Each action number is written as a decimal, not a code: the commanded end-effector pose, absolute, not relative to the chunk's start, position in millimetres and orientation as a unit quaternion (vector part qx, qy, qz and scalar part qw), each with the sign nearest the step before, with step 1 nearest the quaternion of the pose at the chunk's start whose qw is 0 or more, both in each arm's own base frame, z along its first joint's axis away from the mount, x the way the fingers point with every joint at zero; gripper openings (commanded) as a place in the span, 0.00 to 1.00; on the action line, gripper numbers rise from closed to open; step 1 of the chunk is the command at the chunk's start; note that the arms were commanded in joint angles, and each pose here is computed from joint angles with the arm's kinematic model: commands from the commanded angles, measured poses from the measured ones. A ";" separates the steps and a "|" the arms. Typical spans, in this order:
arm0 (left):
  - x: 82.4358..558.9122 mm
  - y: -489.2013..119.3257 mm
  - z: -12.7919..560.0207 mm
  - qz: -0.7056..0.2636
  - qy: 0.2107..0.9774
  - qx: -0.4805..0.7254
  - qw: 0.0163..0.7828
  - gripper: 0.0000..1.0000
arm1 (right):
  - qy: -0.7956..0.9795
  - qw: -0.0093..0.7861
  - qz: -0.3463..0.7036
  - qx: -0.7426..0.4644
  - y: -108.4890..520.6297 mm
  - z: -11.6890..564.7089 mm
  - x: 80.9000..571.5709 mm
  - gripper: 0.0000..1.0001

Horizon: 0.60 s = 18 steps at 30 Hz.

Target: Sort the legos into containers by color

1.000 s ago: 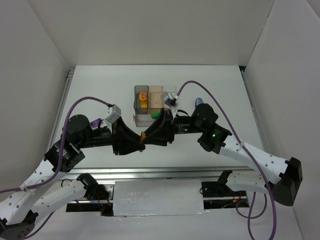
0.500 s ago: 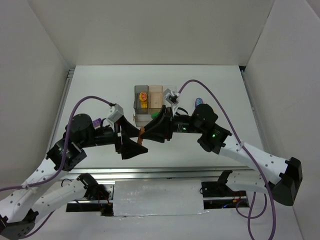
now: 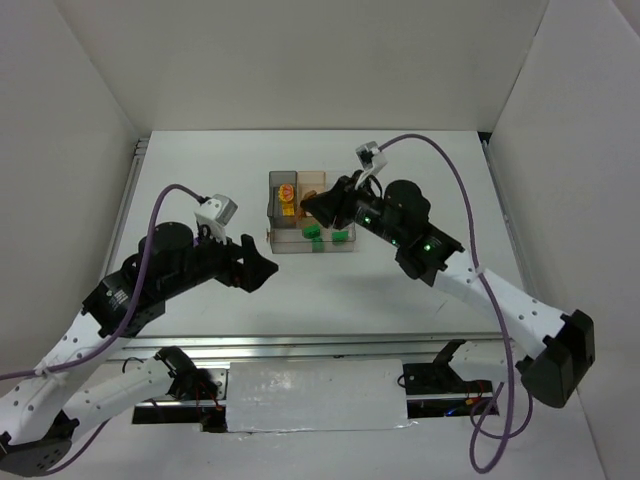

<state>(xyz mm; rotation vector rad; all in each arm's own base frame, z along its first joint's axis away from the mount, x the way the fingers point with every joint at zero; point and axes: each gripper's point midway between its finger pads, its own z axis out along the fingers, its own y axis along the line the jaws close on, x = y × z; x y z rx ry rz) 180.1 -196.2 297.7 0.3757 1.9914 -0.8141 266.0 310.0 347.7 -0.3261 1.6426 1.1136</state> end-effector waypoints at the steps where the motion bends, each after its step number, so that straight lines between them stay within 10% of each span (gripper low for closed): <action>1: 193.0 -154.8 294.4 -0.234 0.833 0.098 0.491 1.00 | 0.730 0.565 0.374 -0.094 298.6 329.2 331.4 0.00; 10: 204.7 -103.8 259.1 -0.126 0.846 0.013 0.517 1.00 | 0.837 0.526 0.145 -0.039 308.8 215.8 483.7 0.00; 18: 207.2 -103.7 255.2 -0.120 0.846 0.019 0.519 0.99 | 0.860 0.497 0.113 -0.024 316.2 162.7 514.9 0.00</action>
